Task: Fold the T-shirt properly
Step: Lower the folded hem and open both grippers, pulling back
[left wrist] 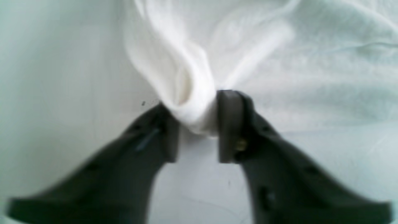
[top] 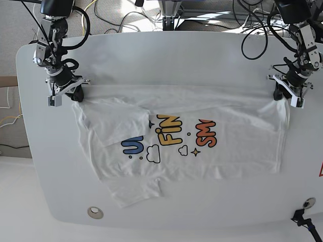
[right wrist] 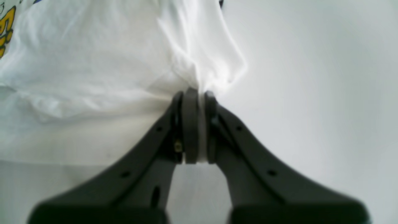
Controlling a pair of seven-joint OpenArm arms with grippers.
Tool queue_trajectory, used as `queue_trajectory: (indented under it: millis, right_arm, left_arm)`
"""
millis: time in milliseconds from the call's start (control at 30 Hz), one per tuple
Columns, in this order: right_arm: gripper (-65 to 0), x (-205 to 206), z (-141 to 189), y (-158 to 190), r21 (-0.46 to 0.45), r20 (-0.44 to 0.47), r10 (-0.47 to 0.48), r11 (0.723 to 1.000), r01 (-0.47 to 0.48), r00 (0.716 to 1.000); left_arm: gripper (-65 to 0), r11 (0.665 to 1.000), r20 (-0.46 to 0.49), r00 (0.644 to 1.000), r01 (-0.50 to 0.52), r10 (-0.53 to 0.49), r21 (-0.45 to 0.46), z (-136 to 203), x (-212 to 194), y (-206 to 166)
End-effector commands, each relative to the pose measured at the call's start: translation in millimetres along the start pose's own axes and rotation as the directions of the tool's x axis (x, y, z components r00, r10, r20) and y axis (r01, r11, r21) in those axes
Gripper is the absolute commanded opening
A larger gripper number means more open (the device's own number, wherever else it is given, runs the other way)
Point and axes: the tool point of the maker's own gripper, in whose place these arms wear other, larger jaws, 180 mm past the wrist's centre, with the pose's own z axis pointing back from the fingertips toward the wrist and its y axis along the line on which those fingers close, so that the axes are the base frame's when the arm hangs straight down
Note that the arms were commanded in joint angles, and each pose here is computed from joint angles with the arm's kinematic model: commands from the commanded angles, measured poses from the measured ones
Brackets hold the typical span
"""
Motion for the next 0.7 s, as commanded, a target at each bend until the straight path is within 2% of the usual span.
queue_trajectory:
  millis: [0,100,200,467,667]
  right_arm:
    - [-65.0,0,4,0,-0.007,-0.025,0.032,0.999,-0.032,0.999]
    - [-65.0,-1,11,4,0.001,-0.021,0.049,0.999,-0.049,0.999]
    - [-65.0,-11,23,7,0.003,-0.04,0.068,0.998,-0.068,0.997]
    - [-65.0,-50,77,-4,-0.038,-0.118,0.11,0.993,-0.116,0.987]
    - [-65.0,-68,113,-12,-0.07,-0.164,0.131,0.987,-0.144,0.978]
  left_arm:
    - [-61.2,1.0,0.013,1.0,0.022,-0.022,0.021,3,10,9]
    - [-62.4,0.999,0.01,1.0,0.027,-0.028,0.019,5,9,9]
    - [-62.4,0.999,-0.036,0.999,0.031,-0.03,0.015,14,-14,7]
    - [-62.4,0.986,-0.134,0.977,0.161,-0.164,-0.034,73,-61,-22]
    - [-62.4,0.976,-0.209,0.954,0.201,-0.215,-0.084,108,-91,-41]
